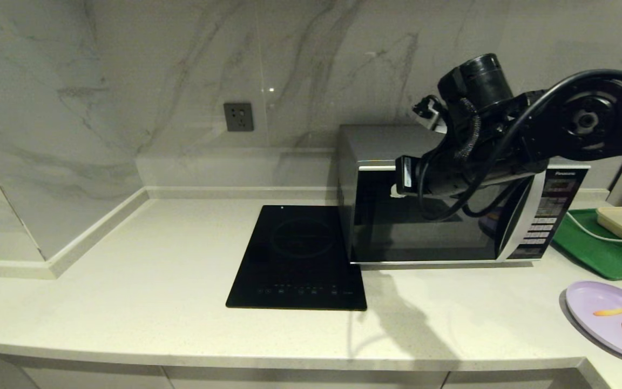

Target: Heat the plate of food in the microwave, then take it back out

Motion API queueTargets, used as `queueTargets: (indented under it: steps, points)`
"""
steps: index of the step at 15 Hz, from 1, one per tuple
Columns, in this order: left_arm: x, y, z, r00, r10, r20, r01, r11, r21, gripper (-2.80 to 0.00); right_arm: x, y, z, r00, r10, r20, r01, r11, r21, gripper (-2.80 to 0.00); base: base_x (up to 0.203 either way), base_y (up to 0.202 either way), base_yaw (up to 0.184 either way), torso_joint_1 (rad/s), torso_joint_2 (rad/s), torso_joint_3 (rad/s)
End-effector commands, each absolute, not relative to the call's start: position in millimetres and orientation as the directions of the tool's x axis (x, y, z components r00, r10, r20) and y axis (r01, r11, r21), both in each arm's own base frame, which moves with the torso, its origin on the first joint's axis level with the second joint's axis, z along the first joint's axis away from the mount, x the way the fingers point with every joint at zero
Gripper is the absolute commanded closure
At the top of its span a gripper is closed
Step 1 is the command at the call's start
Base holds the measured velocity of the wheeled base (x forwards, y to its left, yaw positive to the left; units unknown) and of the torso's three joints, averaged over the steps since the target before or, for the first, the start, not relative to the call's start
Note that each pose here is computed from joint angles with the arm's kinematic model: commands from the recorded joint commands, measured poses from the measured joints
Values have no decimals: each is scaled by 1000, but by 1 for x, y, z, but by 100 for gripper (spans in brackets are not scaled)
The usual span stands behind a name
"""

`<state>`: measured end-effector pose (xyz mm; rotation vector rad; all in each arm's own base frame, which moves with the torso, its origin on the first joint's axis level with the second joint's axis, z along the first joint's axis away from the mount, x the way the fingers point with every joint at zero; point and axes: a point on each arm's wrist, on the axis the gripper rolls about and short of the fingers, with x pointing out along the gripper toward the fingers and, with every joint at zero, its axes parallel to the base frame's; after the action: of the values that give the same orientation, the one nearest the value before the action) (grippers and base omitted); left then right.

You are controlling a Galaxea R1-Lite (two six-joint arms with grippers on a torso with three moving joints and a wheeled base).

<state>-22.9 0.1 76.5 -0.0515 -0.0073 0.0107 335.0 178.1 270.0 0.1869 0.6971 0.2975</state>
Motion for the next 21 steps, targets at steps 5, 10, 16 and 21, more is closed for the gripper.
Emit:
queueTargets:
  steps: [5,10,16,21]
  points:
    - [-23,0,77,1000,12,8,-11,999,-52,0,375,200,235,721,298,-626,-181,953,245,0,0,0,0,0,0,0]
    - [-23,0,77,1000,12,8,-12,999,-52,0,393,198,238,799,312,-514,-188,941,280,0,0,0,0,0,0,0]
    - [-23,0,77,1000,11,9,-11,999,-52,0,405,197,235,851,265,-453,-151,950,272,0,0,0,0,0,0,0]
    - [-23,0,77,1000,12,9,-12,999,-52,0,414,199,230,869,268,-416,-156,946,283,0,0,0,0,0,0,0]
